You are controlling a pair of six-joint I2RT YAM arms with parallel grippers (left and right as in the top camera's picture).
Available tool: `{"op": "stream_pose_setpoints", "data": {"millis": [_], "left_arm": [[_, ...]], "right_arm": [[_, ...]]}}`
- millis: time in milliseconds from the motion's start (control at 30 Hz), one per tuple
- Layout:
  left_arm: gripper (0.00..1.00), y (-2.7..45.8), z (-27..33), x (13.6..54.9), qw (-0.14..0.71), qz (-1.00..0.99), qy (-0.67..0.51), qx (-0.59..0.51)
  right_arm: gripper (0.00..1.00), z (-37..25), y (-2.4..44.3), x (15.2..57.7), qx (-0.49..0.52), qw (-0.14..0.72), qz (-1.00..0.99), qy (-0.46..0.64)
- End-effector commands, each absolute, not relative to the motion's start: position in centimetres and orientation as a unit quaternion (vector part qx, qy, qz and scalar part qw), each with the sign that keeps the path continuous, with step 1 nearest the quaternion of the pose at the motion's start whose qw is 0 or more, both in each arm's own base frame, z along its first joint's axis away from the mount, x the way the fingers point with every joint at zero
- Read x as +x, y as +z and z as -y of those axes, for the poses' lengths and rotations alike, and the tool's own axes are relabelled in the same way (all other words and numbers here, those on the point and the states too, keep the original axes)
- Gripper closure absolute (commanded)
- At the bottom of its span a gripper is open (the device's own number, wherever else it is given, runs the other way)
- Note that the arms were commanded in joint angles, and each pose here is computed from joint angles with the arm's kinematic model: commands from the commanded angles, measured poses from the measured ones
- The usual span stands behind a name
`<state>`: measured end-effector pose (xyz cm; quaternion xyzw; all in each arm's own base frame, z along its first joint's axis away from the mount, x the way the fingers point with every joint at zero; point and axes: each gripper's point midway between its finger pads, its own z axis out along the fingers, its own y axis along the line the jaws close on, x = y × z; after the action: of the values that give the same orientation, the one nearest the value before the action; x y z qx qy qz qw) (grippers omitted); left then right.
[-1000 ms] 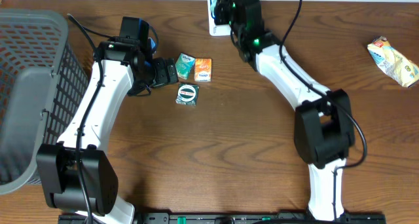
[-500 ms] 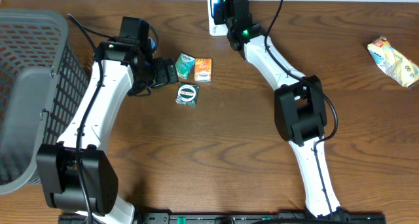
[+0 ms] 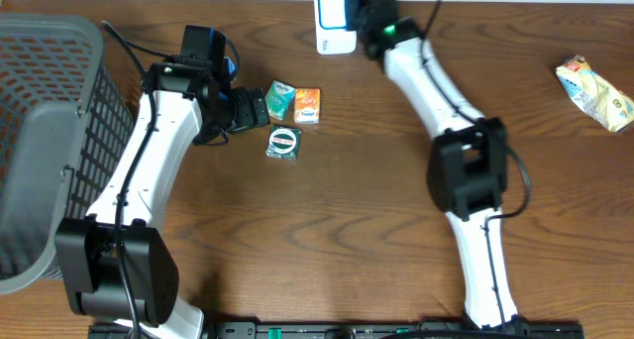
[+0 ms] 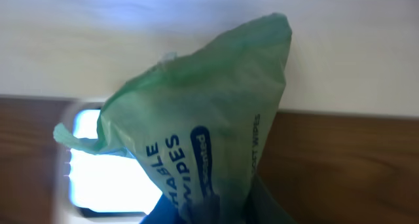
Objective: Scan the item barcode
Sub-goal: 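Carry the wipes pack to the far right and drop it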
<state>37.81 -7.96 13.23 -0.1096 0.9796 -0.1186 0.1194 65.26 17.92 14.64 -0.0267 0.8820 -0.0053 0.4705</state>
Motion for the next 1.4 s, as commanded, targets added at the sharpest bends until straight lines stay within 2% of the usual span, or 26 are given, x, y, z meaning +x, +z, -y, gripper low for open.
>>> {"op": "stream_pose_setpoints", "data": {"millis": [0,133,233,267,300,333,433,500,567,667,733,800,933,1067,1367], "left_arm": [[0.02,13.4,7.7,38.1,0.123,-0.980,-0.113,-0.107],[0.02,13.4,7.7,38.1,0.123,-0.980,-0.113,-0.107],[0.03,13.4,7.7,38.1,0.123,-0.980,-0.113,-0.107],[0.02,13.4,7.7,38.1,0.123,-0.980,-0.113,-0.107],[0.02,13.4,7.7,38.1,0.123,-0.980,-0.113,-0.107],[0.02,13.4,7.7,38.1,0.123,-0.980,-0.113,-0.107],[0.02,13.4,7.7,38.1,0.123,-0.980,-0.113,-0.107],[0.02,13.4,7.7,38.1,0.123,-0.980,-0.113,-0.107],[0.02,13.4,7.7,38.1,0.123,-0.980,-0.113,-0.107],[0.02,13.4,7.7,38.1,0.123,-0.980,-0.113,-0.107],[0.02,13.4,7.7,38.1,0.123,-0.980,-0.113,-0.107],[0.02,13.4,7.7,38.1,0.123,-0.980,-0.113,-0.107],[0.02,13.4,7.7,38.1,0.123,-0.980,-0.113,-0.107],[0.02,13.4,7.7,38.1,0.123,-0.980,-0.113,-0.107],[0.02,13.4,7.7,38.1,0.123,-0.980,-0.113,-0.107]], "right_arm": [[0.99,-8.8,19.9,65.2,-0.019,0.470,-0.878,-0.085],[0.99,-0.7,16.0,62.6,-0.051,0.362,-0.917,-0.158],[0.98,6.4,13.8,60.0,-0.019,0.287,-0.937,-0.197],[0.91,7.3,13.5,59.6,-0.012,0.279,-0.940,-0.197],[0.69,9.0,12.9,58.9,-0.002,0.262,-0.946,-0.192],[0.55,10.1,12.6,58.3,0.006,0.252,-0.949,-0.191],[0.31,13.6,12.1,56.7,0.056,0.229,-0.953,-0.191],[0.24,15.5,11.6,55.6,0.115,0.221,-0.953,-0.173],[0.22,15.1,10.9,55.4,0.126,0.219,-0.960,-0.116],[0.23,12.9,10.6,55.9,0.112,0.227,-0.967,-0.043],[0.31,11.5,10.7,56.5,0.101,0.236,-0.966,-0.019],[0.39,11.0,10.9,57.0,0.096,0.243,-0.965,-0.019],[0.66,10.2,10.2,58.4,0.087,0.260,-0.961,-0.019],[0.70,10.5,8.7,59.5,0.087,0.269,-0.959,-0.020],[0.67,11.9,2.4,63.1,0.093,0.303,-0.948,-0.031]]}}
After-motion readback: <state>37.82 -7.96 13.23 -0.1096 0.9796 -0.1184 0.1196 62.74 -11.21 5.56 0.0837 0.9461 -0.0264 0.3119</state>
